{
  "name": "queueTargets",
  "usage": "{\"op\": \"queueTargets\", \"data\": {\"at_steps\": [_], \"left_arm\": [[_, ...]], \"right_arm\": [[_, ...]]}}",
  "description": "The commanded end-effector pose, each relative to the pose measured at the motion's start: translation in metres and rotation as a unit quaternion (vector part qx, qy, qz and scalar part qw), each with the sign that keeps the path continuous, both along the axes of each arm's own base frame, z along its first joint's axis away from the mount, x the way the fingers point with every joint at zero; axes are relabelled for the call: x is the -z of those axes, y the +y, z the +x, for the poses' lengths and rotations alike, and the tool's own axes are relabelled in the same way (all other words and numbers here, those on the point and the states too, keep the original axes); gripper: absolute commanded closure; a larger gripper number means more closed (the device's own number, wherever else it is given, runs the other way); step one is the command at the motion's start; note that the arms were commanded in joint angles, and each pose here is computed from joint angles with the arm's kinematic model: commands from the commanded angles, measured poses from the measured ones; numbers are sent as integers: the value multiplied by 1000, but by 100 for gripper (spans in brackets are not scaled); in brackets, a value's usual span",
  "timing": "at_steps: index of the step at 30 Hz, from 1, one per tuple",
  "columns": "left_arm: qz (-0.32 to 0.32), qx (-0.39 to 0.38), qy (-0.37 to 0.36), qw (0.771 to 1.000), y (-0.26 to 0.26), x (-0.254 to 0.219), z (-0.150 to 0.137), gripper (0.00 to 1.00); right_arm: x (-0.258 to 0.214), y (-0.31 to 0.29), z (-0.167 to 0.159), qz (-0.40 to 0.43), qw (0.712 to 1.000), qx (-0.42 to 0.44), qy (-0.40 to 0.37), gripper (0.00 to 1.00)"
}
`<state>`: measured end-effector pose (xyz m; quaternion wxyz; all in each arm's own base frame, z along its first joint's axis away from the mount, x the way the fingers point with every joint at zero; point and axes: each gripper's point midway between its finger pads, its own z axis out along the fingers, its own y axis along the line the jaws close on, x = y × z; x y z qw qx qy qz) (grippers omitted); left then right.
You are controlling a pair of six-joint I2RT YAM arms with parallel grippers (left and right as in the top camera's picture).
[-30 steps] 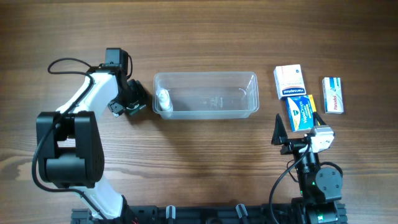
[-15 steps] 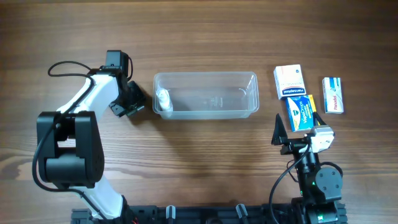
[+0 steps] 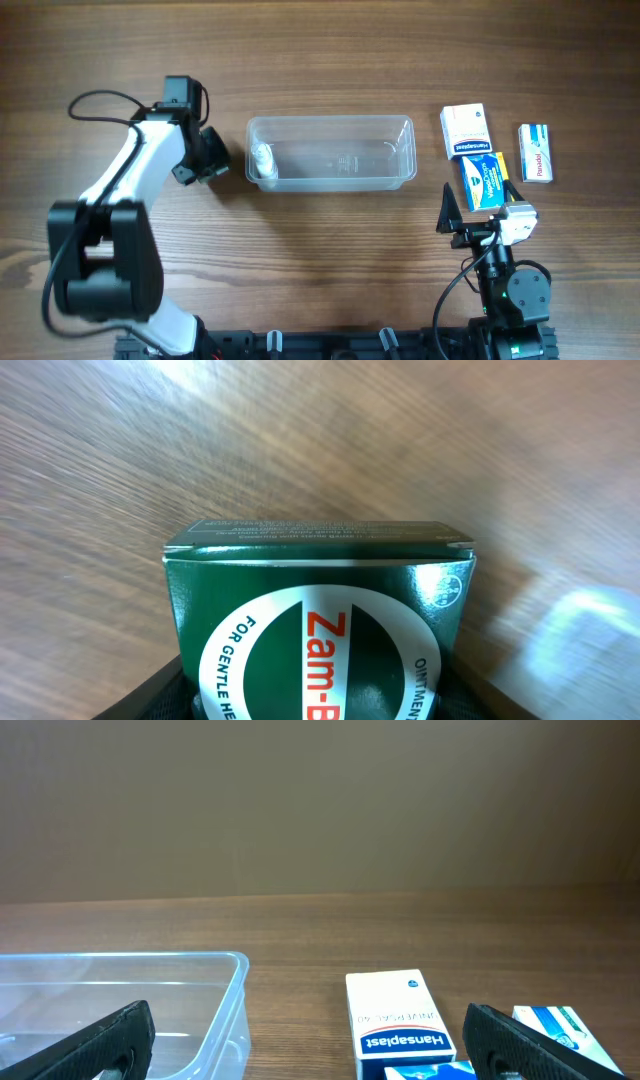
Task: Pack container
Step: 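Lift the green box and carry it over the container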
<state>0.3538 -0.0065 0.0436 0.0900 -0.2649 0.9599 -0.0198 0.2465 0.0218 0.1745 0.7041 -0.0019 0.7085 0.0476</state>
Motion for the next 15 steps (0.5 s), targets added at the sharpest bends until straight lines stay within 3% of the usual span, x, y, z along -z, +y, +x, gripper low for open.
{"op": "queueTargets", "data": {"at_steps": [1,9,15], "left_arm": [[17,13,-97,995,4,-69,23,48],[4,31,-220,975,-9,-167,25,52],[-13,81,-250,965,-48,-192,14,54]], "right_arm": [[-1,3,0,-5,1000,-8,-4,0],[-1,3,0,-5,1000,-8,-4,0],[-1,3,0,-5,1000,-8,-4,0]]}}
